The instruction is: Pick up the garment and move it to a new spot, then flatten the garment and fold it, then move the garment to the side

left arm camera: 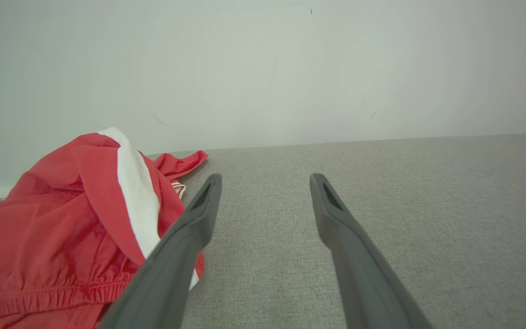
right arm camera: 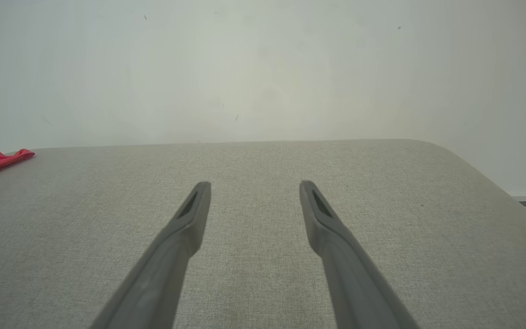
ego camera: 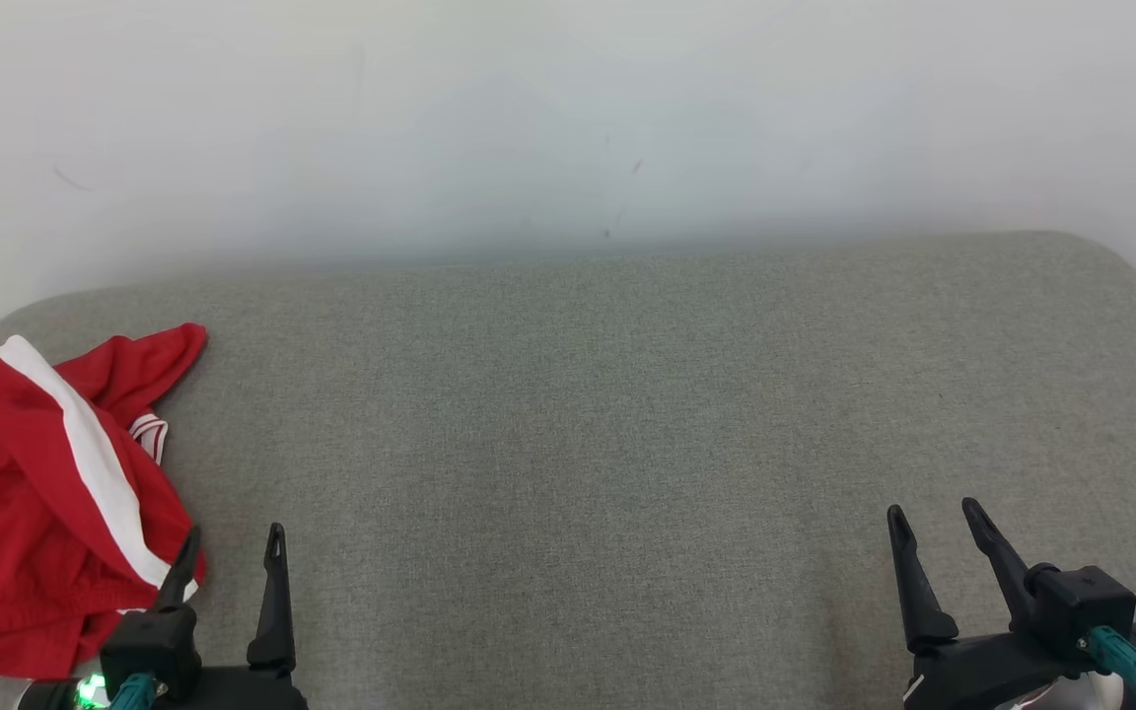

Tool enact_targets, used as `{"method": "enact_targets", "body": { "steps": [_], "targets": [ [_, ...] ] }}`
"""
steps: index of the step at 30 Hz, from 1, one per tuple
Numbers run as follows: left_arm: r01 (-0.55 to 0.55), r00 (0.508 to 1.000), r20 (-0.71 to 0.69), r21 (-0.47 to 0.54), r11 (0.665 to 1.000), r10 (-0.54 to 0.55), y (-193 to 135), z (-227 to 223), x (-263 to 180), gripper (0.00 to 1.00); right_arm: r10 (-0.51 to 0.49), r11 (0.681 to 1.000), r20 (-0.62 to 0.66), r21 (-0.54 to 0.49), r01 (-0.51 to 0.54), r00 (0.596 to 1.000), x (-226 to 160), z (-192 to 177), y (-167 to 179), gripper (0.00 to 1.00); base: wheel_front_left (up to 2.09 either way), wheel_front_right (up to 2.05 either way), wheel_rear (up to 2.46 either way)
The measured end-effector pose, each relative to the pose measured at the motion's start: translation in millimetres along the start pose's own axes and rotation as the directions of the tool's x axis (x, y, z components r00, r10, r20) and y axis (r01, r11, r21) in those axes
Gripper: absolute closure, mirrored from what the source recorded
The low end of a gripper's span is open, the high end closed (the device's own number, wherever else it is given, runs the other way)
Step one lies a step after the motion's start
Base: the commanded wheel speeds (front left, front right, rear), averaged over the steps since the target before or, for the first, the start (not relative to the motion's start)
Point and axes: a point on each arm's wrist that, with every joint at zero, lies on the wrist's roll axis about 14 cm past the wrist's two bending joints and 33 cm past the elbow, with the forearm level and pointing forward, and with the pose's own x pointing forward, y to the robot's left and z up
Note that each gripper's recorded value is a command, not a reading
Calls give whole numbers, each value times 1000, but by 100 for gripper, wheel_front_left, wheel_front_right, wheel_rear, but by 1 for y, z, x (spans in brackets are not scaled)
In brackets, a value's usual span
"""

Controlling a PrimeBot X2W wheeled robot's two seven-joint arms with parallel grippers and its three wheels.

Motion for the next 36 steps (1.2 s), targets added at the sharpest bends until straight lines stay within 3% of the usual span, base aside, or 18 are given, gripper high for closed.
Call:
{"method": "enact_targets", "body": {
  "steps": [10,18,27,36],
  "targets": [
    [-11,1000,-6,-14,1000,11,3,-1,-1,0,0,1000,13,-3,0,1000,1,4,0,0,0,0,0],
    [-73,997,6,-3,997,73,24,4,-7,0,58,998,47,-12,-57,997,11,17,17,0,0,0,0],
    [-204,979,25,17,979,203,69,13,-27,0,185,983,57,-6,-185,981,30,22,57,0,0,0,0],
    [-349,937,16,39,936,349,118,14,-66,0,330,944,61,10,-331,942,46,21,107,0,0,0,0]
  ]
}}
